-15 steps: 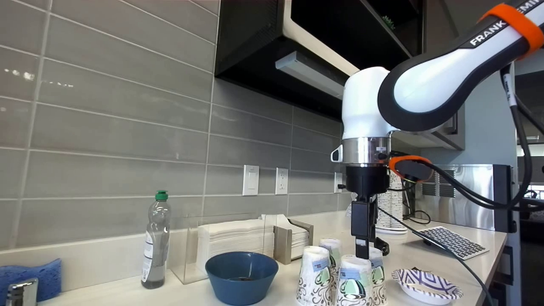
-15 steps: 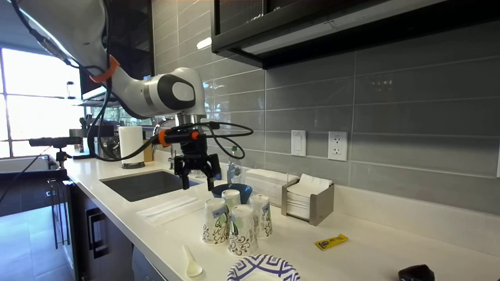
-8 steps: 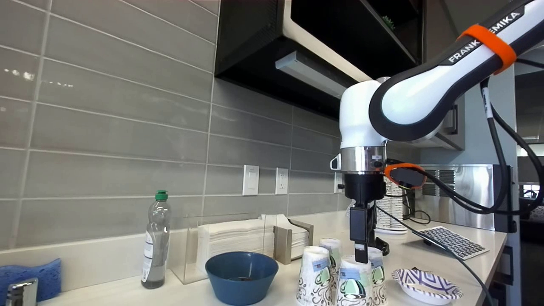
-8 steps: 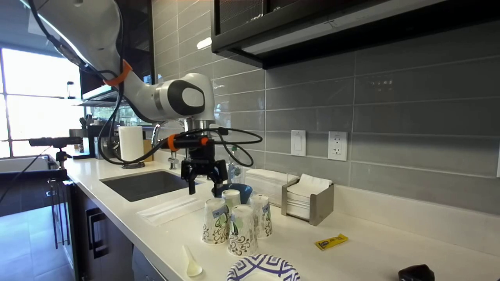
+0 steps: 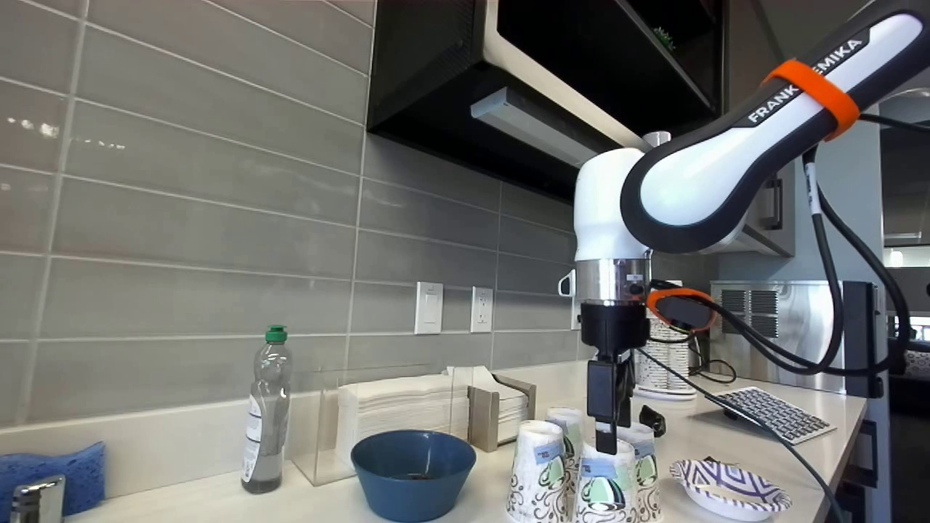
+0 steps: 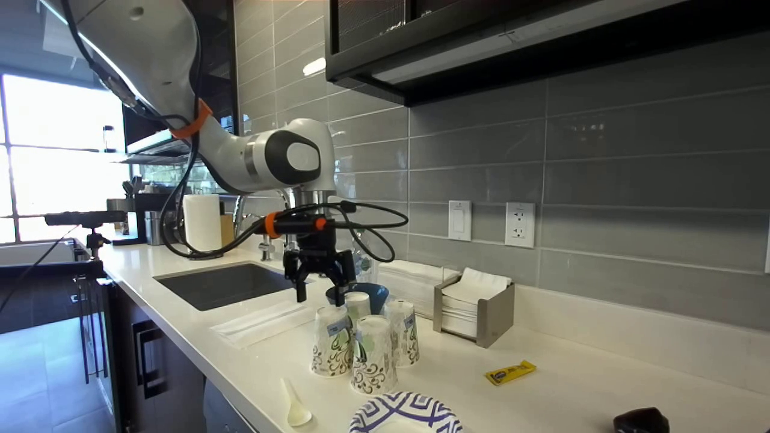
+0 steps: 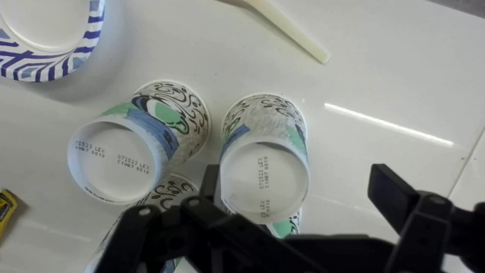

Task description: Stack the coffee cups on top of each other

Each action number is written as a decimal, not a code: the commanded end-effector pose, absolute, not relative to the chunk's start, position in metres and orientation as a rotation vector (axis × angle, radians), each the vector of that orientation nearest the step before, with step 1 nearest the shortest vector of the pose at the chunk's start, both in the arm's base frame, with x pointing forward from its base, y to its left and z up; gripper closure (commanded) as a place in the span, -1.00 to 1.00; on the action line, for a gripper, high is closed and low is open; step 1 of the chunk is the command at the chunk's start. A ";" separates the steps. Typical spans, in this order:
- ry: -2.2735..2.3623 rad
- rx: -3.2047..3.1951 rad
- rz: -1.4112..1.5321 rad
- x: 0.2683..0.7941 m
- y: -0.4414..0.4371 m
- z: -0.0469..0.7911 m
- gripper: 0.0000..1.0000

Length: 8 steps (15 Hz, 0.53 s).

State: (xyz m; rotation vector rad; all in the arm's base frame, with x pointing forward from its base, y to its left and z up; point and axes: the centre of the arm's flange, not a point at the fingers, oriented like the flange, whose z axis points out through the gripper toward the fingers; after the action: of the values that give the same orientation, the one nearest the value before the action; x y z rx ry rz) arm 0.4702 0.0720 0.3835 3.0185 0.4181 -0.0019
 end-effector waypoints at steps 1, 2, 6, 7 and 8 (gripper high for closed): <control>0.411 3.030 0.002 0.481 0.068 0.378 -1.00; 0.409 3.036 0.003 0.481 0.067 0.377 -1.00; 0.402 3.035 -0.004 0.483 0.065 0.371 -1.00; 0.401 3.035 -0.003 0.484 0.065 0.370 -1.00; 0.400 3.036 -0.001 0.485 0.065 0.369 -1.00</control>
State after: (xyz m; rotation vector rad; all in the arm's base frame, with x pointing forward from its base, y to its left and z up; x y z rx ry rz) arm 0.4743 0.0677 0.3721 3.0241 0.4059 -0.0179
